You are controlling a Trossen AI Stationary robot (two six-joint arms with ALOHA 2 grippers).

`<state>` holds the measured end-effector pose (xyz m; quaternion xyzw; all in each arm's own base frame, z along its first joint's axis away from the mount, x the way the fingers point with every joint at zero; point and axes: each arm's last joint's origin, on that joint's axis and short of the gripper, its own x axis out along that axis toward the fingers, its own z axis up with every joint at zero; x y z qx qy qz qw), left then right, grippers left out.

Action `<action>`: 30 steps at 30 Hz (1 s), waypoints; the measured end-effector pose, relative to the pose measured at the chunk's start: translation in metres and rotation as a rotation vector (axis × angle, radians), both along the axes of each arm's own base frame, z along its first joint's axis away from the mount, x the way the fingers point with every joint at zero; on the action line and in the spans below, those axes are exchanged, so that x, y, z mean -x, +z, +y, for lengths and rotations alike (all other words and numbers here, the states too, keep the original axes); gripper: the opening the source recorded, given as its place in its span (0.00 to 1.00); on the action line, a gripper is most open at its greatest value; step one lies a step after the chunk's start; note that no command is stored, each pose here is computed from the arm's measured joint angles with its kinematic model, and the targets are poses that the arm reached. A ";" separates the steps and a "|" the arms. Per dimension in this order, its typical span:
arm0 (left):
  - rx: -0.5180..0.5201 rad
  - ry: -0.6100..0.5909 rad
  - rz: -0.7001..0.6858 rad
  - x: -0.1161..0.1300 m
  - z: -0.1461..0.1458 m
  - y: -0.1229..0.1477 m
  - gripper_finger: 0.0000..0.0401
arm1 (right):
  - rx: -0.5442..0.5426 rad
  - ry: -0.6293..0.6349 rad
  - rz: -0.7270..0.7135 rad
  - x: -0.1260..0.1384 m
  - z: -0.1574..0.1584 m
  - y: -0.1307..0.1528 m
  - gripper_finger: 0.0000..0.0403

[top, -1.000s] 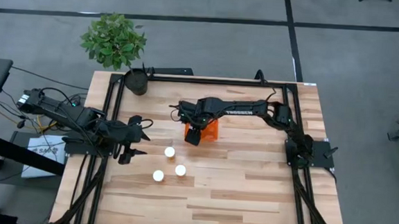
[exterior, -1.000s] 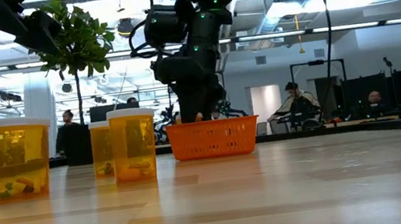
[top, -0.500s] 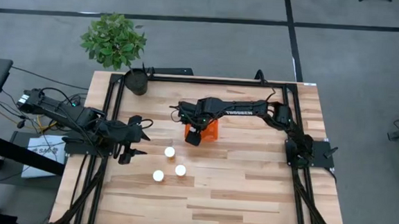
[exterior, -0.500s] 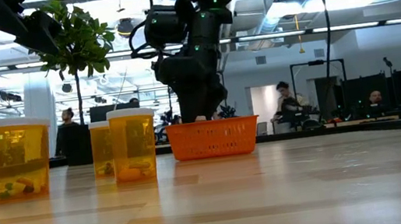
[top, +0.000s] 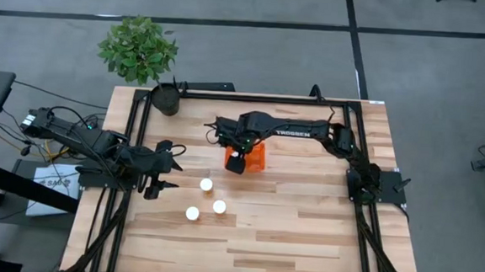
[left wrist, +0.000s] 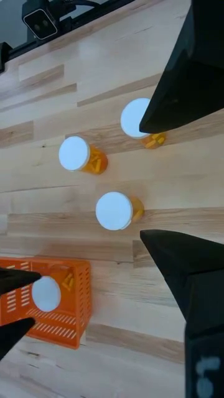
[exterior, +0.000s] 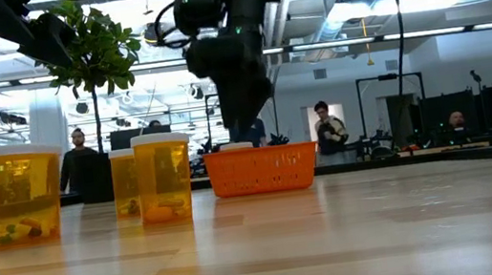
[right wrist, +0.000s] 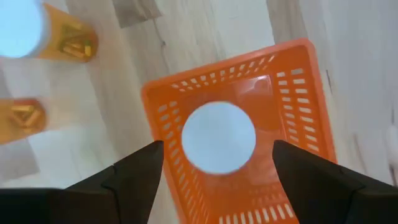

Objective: Pick and place pill bottles into a basket
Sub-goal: Put the orange pill bottle into the orange basket

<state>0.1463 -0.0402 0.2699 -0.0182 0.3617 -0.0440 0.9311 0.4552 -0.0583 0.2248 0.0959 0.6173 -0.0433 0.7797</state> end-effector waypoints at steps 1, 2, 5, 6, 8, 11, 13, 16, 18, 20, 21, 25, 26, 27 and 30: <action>0.000 0.000 0.000 0.000 0.000 0.000 0.64 | -0.001 0.000 0.007 0.001 0.000 0.004 0.74; 0.000 0.000 0.000 0.000 0.000 0.000 0.64 | -0.003 -0.001 0.019 0.002 0.000 0.009 0.74; 0.000 0.000 0.000 0.000 0.000 0.000 0.64 | -0.009 0.000 0.056 0.007 0.005 0.028 0.74; 0.000 0.000 0.000 0.000 0.000 0.000 0.64 | -0.010 0.005 0.065 0.009 0.008 0.034 0.74; 0.000 0.000 -0.001 0.000 0.000 0.000 0.64 | -0.014 0.011 0.091 0.014 0.015 0.048 0.74; -0.007 -0.007 -0.002 0.000 0.000 0.000 0.64 | -0.020 0.019 0.114 0.021 0.028 0.069 0.74; -0.008 -0.013 -0.003 0.000 0.000 0.000 0.64 | -0.022 0.010 0.113 0.025 0.037 0.080 0.74; -0.002 -0.004 -0.003 0.000 0.000 0.000 0.64 | -0.031 -0.028 0.089 0.039 0.053 0.098 0.74; -0.002 -0.001 -0.006 0.000 0.000 0.000 0.64 | -0.016 -0.039 0.035 0.047 0.065 0.115 0.74; 0.023 0.023 0.004 -0.002 -0.001 0.000 0.64 | 0.032 -0.054 -0.006 0.057 0.078 0.130 0.74; 0.039 0.038 0.011 -0.003 -0.001 -0.001 0.64 | 0.064 -0.068 -0.046 0.062 0.085 0.139 0.74; 0.066 0.029 0.036 -0.012 -0.004 -0.006 0.64 | 0.238 -0.154 -0.181 0.092 0.111 0.174 0.74; 0.073 0.023 0.047 -0.015 -0.006 -0.008 0.64 | 0.277 -0.173 -0.216 0.100 0.117 0.182 0.74; 0.087 0.016 0.052 -0.020 -0.008 -0.010 0.64 | 0.306 -0.190 -0.255 0.107 0.123 0.189 0.74; 0.116 -0.016 0.077 -0.034 -0.013 -0.017 0.64 | 0.323 -0.213 -0.336 0.127 0.137 0.207 0.74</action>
